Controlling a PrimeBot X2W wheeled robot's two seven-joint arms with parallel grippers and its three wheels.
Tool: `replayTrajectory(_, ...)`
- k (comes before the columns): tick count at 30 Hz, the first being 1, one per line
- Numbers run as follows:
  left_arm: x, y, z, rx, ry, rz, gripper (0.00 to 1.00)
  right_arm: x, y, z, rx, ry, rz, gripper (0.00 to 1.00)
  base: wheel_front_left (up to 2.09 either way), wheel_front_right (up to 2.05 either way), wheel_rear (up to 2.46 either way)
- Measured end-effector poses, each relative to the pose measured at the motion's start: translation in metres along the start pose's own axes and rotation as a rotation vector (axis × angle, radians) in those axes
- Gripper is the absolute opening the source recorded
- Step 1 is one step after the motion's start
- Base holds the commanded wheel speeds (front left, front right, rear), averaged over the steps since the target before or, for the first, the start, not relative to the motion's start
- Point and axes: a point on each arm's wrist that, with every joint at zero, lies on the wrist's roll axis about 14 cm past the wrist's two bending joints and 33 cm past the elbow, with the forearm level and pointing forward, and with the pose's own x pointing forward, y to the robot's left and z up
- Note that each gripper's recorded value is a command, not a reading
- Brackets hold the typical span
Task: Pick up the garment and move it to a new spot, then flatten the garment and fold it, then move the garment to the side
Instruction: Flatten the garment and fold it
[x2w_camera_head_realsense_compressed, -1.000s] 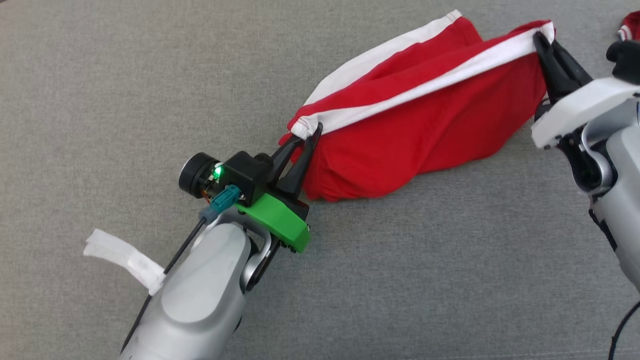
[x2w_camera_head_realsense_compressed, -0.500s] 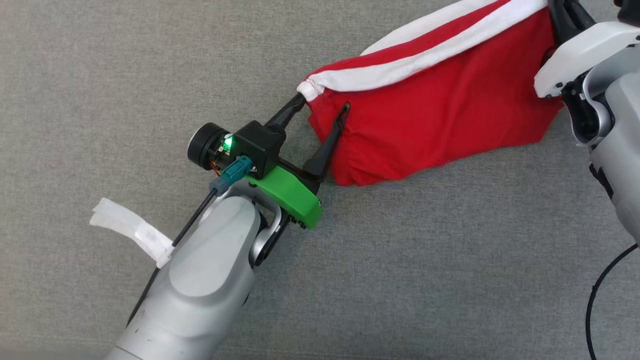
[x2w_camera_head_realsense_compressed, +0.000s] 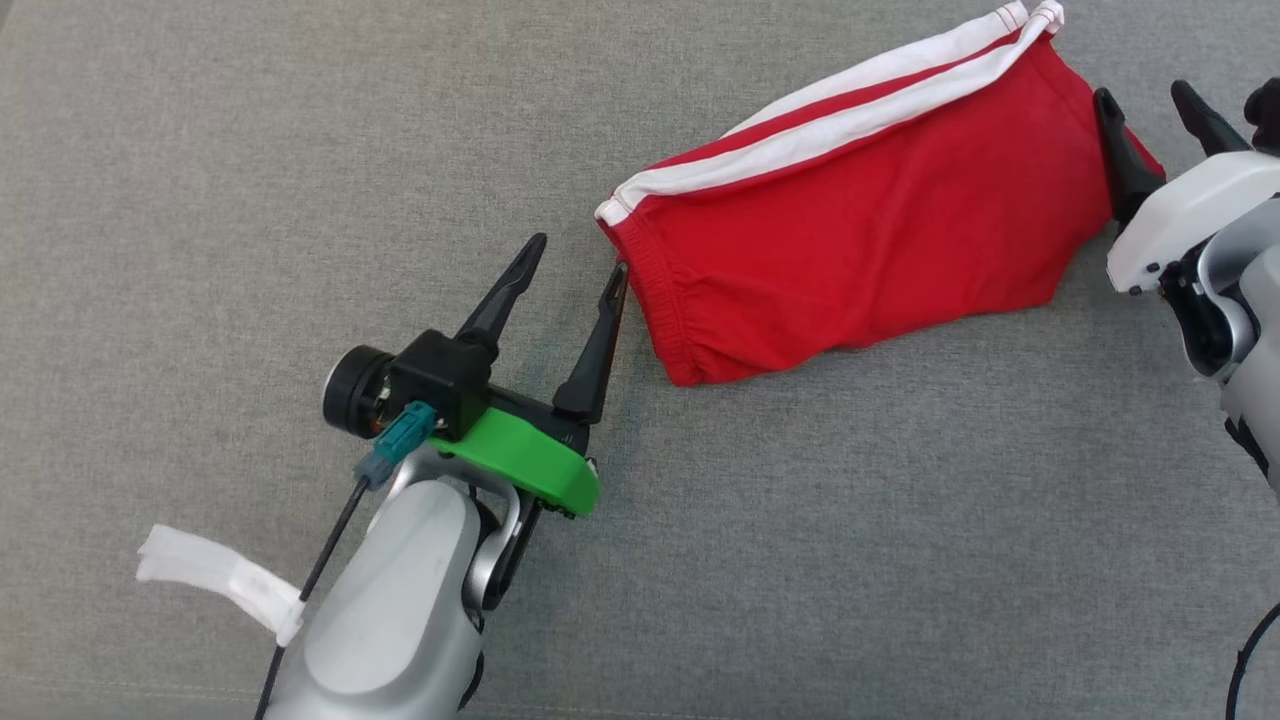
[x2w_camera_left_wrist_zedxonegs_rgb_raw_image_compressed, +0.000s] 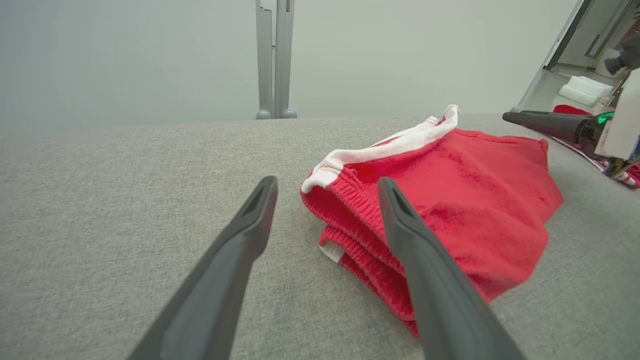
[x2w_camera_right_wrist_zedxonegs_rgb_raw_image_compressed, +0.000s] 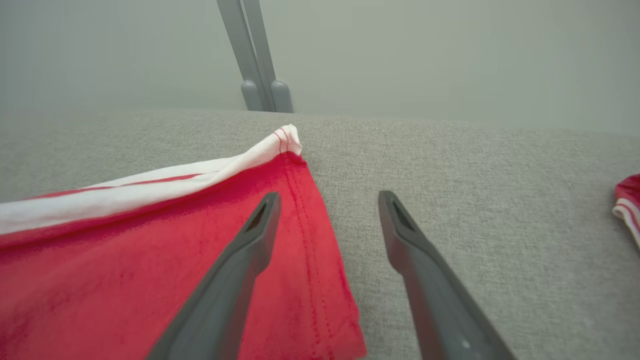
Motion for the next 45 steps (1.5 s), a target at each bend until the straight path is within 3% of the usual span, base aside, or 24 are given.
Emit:
replayTrajectory(13, -0.052, 0.08, 0.044, 0.098, -0.144, 0.33, 1.0, -0.01, 0.003, -0.05, 0.057, 0.129, -0.02, 1.0, 0.0, 0.0, 0.0)
replayTrajectory(14, -0.056, 0.083, 0.045, 0.106, -0.144, 0.343, 1.0, -0.011, 0.005, -0.052, 0.069, 0.136, -0.019, 0.37, 0.0, 0.0, 0.0)
replayTrajectory(16, -0.062, 0.087, 0.044, 0.103, -0.141, 0.364, 1.0, -0.013, 0.008, -0.054, 0.082, 0.142, -0.015, 0.0, 0.0, 0.0, 0.0)
replayTrajectory(29, -0.08, 0.079, 0.041, 0.088, -0.129, 0.371, 1.0, -0.047, -0.004, -0.025, 0.156, 0.048, -0.047, 0.0, 0.0, 0.0, 0.0)
replayTrajectory(40, -0.099, 0.066, 0.049, 0.097, -0.147, 0.348, 1.0, -0.137, -0.058, -0.037, 0.22, 0.001, -0.218, 0.0, 0.0, 0.0, 0.0)
replayTrajectory(45, -0.096, 0.056, 0.052, 0.099, -0.157, 0.314, 1.0, -0.158, -0.063, -0.044, 0.234, -0.004, -0.252, 0.0, 0.0, 0.0, 0.0)
